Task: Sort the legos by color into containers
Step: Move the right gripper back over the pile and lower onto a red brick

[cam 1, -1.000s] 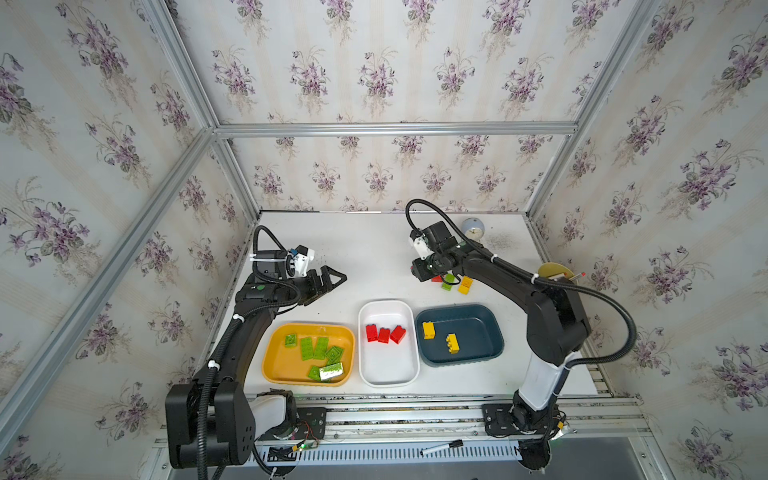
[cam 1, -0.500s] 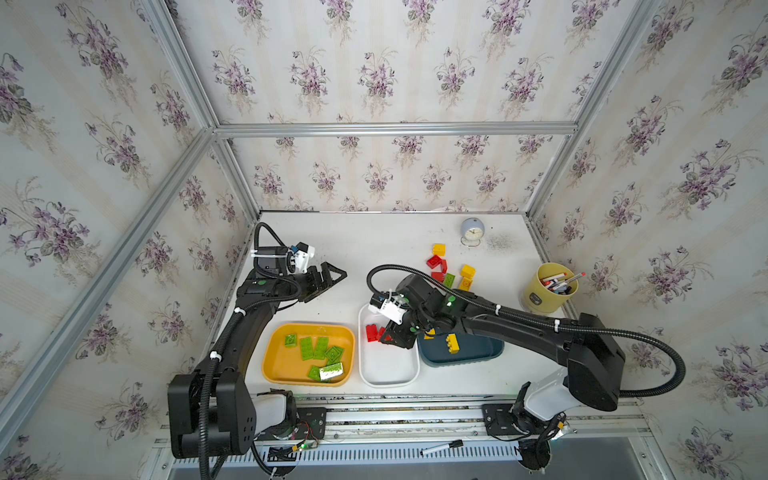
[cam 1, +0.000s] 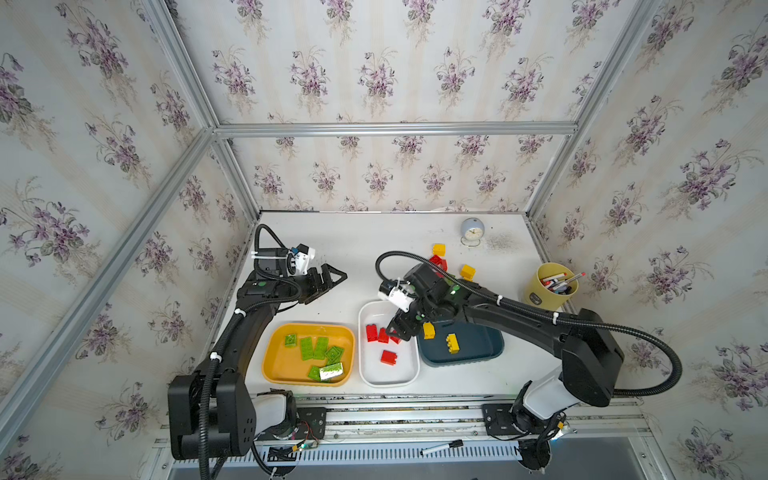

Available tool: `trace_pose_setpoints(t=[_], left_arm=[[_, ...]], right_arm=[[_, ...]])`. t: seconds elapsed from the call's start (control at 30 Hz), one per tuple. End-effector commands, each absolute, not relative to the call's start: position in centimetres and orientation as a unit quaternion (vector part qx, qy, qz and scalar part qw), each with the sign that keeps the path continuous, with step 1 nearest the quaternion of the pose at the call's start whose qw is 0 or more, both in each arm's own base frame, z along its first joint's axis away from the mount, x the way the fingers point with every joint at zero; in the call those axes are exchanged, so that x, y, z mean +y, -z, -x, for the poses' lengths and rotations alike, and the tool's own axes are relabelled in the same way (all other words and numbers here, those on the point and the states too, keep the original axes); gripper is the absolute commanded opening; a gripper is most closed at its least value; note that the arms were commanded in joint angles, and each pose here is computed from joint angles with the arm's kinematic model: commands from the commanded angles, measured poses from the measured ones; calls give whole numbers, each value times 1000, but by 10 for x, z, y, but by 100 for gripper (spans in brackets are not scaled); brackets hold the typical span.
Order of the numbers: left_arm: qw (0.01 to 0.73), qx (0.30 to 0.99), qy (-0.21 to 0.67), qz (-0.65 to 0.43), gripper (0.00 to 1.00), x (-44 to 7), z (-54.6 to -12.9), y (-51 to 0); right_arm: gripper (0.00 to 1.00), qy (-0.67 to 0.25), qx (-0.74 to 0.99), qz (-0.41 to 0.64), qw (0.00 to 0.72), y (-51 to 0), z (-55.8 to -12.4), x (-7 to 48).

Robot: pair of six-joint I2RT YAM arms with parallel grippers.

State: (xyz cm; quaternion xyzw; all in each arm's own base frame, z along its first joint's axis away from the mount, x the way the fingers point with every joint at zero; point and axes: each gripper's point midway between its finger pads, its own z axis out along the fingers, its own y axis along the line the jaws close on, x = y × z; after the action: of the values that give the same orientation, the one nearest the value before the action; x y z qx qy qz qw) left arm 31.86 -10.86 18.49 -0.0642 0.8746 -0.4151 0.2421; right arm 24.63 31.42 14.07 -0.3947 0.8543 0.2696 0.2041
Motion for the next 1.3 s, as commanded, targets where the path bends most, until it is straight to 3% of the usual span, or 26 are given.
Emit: trace_pose_setpoints(t=[0.0,0.23,0.37,0.47,0.77,1.27], left_arm=[[245,870,424,54,99,-111,-319,-187],[245,870,425,54,99,-111,-321,-189],[245,870,425,54,99,-111,-320,-189],[245,870,425,53,99,-111,-320,-189],[242,871,424,54,99,-112,-319,-186],[234,874,423,53,99,-112,-320,-181]], right_arm=[[72,-299,896,256,207,-158,-282,292],[71,-230,947,22,221,-143,-371,227],[72,-151,963,-55,216,-125,-410,202],[72,-140,962,-110,206,-109,-432,193],[71,-106,960,-186,178,-75,-472,181],[65,-21,963,-219,154,-38,-494,162]])
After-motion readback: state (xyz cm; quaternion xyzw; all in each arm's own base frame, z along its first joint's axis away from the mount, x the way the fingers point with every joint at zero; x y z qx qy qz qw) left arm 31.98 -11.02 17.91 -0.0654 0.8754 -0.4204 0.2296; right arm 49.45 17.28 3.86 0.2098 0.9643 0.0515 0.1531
